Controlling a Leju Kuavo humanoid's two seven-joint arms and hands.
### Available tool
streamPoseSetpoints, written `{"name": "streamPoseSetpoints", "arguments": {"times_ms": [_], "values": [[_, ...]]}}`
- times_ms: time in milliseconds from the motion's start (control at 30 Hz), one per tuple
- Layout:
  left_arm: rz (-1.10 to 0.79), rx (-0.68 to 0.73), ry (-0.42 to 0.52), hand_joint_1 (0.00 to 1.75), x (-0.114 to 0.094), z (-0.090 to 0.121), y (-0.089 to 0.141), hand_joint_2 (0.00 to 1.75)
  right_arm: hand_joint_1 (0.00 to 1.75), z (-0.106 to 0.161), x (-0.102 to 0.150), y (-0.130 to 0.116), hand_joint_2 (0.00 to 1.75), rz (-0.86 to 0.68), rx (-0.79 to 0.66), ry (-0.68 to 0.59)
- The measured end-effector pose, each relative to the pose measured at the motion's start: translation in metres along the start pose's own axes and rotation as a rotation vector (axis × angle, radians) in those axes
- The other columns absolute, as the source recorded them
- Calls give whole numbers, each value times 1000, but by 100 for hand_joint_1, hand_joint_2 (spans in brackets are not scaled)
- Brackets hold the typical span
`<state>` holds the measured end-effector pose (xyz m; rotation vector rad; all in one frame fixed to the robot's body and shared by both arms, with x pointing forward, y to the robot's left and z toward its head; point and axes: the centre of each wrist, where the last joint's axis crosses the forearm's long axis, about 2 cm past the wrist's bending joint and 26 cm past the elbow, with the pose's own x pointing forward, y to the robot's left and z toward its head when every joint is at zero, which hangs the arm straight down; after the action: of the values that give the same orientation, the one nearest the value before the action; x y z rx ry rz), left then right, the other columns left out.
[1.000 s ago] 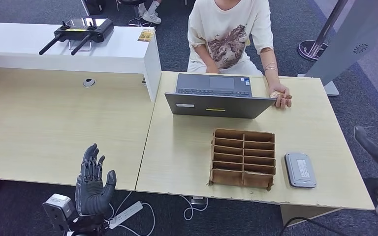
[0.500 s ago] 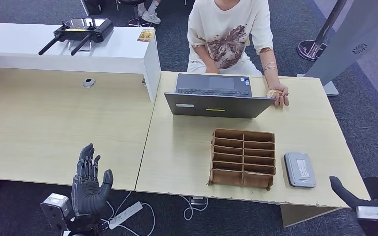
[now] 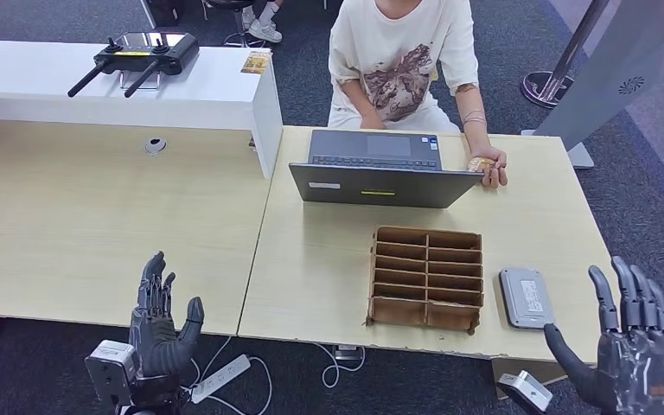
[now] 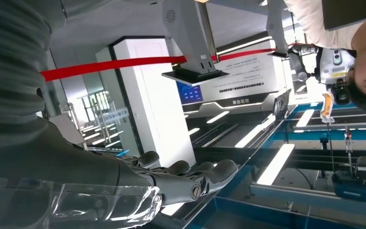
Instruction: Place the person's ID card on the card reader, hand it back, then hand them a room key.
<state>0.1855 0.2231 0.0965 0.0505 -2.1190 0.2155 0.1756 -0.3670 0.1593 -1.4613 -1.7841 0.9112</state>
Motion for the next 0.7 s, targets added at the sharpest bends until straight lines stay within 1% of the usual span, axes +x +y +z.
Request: {"name": "streamPoseSetpoints", "arguments": {"times_ms": [100, 200, 333, 467, 600, 700], "values": [[-41, -4, -9, 0, 1, 0, -4, 175, 0, 0, 12, 5, 175, 23, 25, 20], [-85, -11, -22, 0, 2, 0, -7, 175, 0, -1, 23, 11, 175, 4, 69, 61], [-91, -21, -27, 0, 2, 1, -12, 175, 0, -1, 35, 18, 175, -13, 128, 79], [-84, -29, -28, 0, 3, 1, -15, 175, 0, 0, 42, 22, 175, -32, 151, 74], [-35, -48, -17, 0, 3, 2, -18, 175, 0, 1, 48, 25, 175, -49, 179, 86], [65, -74, 16, 0, 0, 6, -23, 175, 0, 0, 52, 27, 175, -70, 199, 89]]}}
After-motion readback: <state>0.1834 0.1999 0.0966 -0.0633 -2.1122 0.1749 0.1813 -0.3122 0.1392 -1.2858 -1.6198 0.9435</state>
